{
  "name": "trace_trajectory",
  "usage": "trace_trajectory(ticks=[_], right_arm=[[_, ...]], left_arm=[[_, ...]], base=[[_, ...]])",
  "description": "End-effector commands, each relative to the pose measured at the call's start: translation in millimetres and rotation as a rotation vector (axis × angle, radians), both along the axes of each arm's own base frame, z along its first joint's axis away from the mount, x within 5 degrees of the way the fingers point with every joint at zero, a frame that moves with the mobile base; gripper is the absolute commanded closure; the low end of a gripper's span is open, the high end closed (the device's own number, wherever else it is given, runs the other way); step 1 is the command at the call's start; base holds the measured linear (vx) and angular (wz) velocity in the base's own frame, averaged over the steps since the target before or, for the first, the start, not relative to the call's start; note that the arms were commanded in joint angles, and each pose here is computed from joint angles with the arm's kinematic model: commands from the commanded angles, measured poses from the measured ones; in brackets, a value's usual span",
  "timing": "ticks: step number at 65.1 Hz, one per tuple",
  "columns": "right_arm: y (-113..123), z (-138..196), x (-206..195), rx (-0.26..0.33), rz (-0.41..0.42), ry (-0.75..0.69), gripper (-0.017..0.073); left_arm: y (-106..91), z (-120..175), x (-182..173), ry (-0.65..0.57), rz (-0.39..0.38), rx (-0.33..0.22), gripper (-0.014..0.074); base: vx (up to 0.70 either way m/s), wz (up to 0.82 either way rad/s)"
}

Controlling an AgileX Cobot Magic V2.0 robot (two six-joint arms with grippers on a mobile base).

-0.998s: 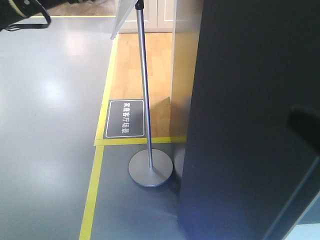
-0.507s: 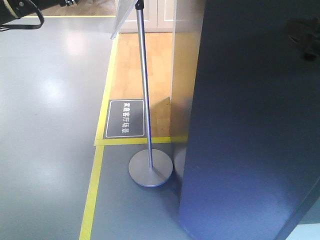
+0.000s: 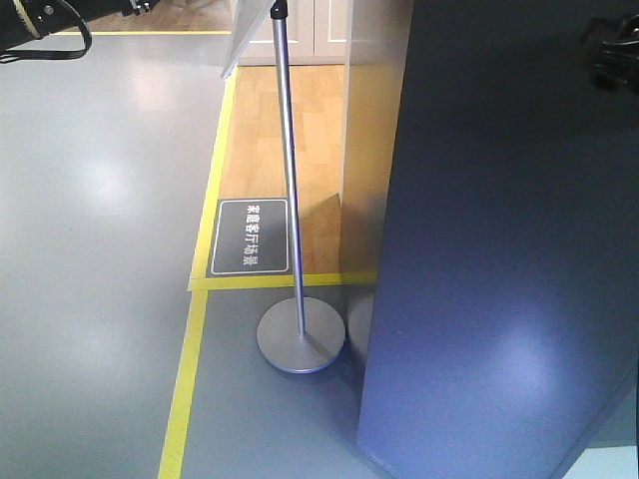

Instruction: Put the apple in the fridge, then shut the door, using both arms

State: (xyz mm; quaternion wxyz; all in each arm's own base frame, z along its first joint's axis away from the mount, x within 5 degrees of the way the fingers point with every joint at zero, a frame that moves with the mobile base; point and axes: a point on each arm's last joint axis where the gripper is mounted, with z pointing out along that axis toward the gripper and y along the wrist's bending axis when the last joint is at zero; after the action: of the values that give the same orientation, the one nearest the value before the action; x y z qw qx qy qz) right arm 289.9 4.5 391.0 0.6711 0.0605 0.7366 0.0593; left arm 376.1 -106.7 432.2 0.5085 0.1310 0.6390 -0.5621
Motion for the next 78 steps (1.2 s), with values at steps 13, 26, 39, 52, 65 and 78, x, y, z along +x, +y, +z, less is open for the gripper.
trace_trajectory(ticks=[13, 26, 39, 52, 65, 78], right_arm=[[-9, 17, 34, -0.053, -0.085, -0.082, 0.0040], [-6, 16, 74, -0.060, -0.054, -0.062, 0.0040], [-13, 13, 108, -0.052, -0.025, -0.032, 0.0040], [-40, 15, 129, -0.027, 0.026, 0.023, 0.0040], [-59, 19, 137, -0.013, 0.095, 0.073, 0.0040], [-59, 25, 137, -0.030, 0.153, 0.097, 0.0046]], left_arm=[[4.3, 22, -11, -0.079, 0.083, 0.079, 0.0218], [8.1, 15, -5, -0.087, 0.164, 0.194, 0.0218], [10.4, 11, -2, -0.094, 0.203, 0.257, 0.0218], [12.6, 10, 0, -0.095, 0.239, 0.271, 0.0218], [12.6, 10, 0, -0.095, 0.239, 0.271, 0.0218], [12.6, 10, 0, -0.095, 0.238, 0.271, 0.0218]], base=[[0.00, 0.00], [0.00, 0.00], [0.00, 0.00], [0.00, 0.00], [0.00, 0.00], [0.00, 0.00]])
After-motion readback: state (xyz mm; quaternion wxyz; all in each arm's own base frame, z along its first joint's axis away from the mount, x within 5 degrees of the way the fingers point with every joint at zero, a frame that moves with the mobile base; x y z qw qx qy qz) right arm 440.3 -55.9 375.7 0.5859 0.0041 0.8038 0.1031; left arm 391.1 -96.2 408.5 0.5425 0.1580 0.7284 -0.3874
